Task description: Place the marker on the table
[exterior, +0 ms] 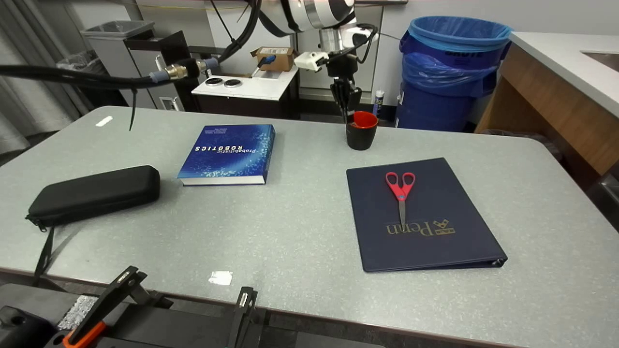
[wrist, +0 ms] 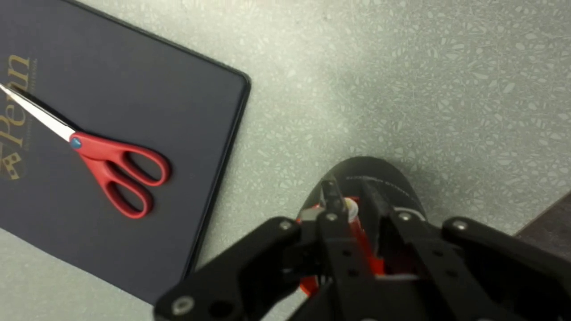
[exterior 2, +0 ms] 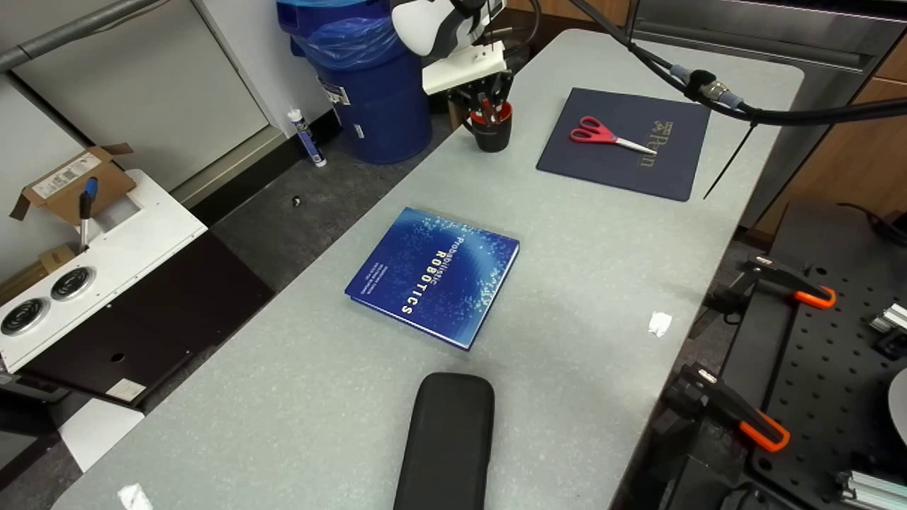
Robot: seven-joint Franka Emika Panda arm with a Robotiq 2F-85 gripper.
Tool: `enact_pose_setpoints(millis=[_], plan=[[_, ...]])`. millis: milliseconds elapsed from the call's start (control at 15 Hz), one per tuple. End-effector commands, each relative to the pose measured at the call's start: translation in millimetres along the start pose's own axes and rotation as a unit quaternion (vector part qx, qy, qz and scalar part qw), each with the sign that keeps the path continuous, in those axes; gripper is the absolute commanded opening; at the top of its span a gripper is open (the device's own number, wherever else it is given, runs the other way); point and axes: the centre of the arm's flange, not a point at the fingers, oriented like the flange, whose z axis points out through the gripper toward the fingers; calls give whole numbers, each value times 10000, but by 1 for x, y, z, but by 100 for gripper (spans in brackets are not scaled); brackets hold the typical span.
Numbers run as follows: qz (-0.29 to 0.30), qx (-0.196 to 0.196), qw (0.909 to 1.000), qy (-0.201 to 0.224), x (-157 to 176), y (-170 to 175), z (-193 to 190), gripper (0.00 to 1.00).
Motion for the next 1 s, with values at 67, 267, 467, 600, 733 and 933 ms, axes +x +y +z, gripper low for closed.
enact_pose_setpoints(millis=[67, 267, 467, 600, 733, 933], plan=[[184, 163, 9996, -142, 18, -7, -9, 3], [113, 305, 9995, -57, 13, 16, -30, 3], [-323, 608, 9974, 224, -12, 46, -70, 3], [-819, 784, 9930, 343, -28, 52, -92, 3], [-1393, 765, 9867, 326, -51, 53, -110, 3], [-2090, 549, 9758, 336, -81, 54, -129, 3]])
